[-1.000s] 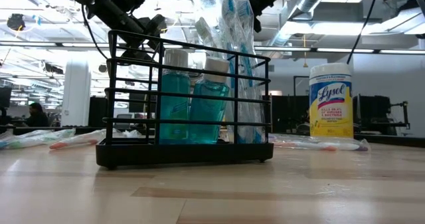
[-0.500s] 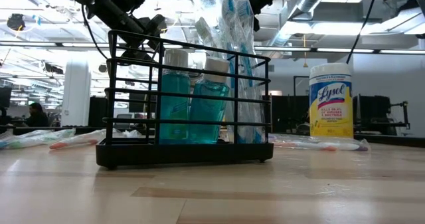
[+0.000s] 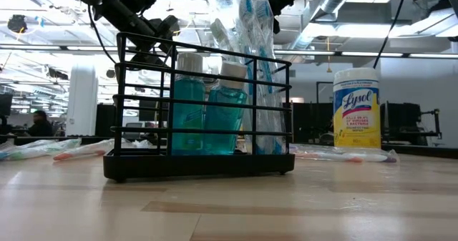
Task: Pick & Place toothbrushing station
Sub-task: Put the green toothbrush into the mesh organizer
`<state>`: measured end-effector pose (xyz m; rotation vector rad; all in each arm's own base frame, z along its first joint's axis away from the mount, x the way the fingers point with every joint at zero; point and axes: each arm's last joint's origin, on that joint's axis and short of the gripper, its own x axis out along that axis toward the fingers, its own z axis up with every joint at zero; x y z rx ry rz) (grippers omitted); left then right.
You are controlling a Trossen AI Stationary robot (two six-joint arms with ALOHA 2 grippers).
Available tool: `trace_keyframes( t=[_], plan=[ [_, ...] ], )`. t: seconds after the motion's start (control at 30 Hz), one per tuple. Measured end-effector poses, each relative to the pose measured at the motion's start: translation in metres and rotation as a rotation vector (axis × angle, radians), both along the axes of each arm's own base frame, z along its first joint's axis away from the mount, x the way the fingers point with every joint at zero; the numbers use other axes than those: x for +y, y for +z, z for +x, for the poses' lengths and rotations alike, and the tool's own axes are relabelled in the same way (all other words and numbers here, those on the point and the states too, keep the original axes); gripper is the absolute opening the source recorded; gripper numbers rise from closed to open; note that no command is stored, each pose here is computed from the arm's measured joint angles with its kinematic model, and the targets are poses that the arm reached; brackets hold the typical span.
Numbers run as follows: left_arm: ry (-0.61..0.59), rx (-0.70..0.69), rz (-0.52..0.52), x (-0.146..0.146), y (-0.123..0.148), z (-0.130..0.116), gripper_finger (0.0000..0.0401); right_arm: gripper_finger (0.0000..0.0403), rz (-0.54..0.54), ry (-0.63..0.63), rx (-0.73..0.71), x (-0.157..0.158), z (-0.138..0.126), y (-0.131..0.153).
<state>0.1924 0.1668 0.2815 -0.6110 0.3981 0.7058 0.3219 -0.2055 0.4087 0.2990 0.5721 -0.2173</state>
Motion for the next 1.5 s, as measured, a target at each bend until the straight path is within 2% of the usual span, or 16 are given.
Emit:
trace_keyframes(
  t=[0.6,0.7,0.83,0.97,1.1,1.27,1.5],
  plan=[
    [-0.022,-0.014,-0.02,-0.001,0.0,0.0,0.0214,0.0209,-0.005,0.004,0.001,0.0,0.0,0.0],
    [-0.013,0.025,-0.092,-0.006,-0.005,-0.001,0.0214,0.0209,-0.003,0.004,0.005,0.0,0.0,0.0],
    [0.008,0.23,-0.212,-0.018,-0.022,-0.011,0.0214,0.0209,0.004,-0.001,0.006,0.0,-0.001,-0.001],
    [0.041,0.346,-0.285,-0.029,-0.03,-0.015,0.0214,0.0209,0.0,0.001,0.006,0.0,-0.001,-0.001],
    [0.12,0.417,-0.438,-0.041,-0.036,-0.022,0.0214,0.0209,-0.014,0.01,0.008,0.0,-0.001,0.0],
    [0.195,0.434,-0.562,-0.055,-0.043,-0.021,0.0214,0.0209,-0.028,0.019,0.006,0.0,0.0,0.0],
    [0.29,0.46,-0.701,-0.083,-0.073,-0.019,0.0214,0.0209,-0.053,0.067,0.005,0.0,-0.001,0.0]
  ],
)
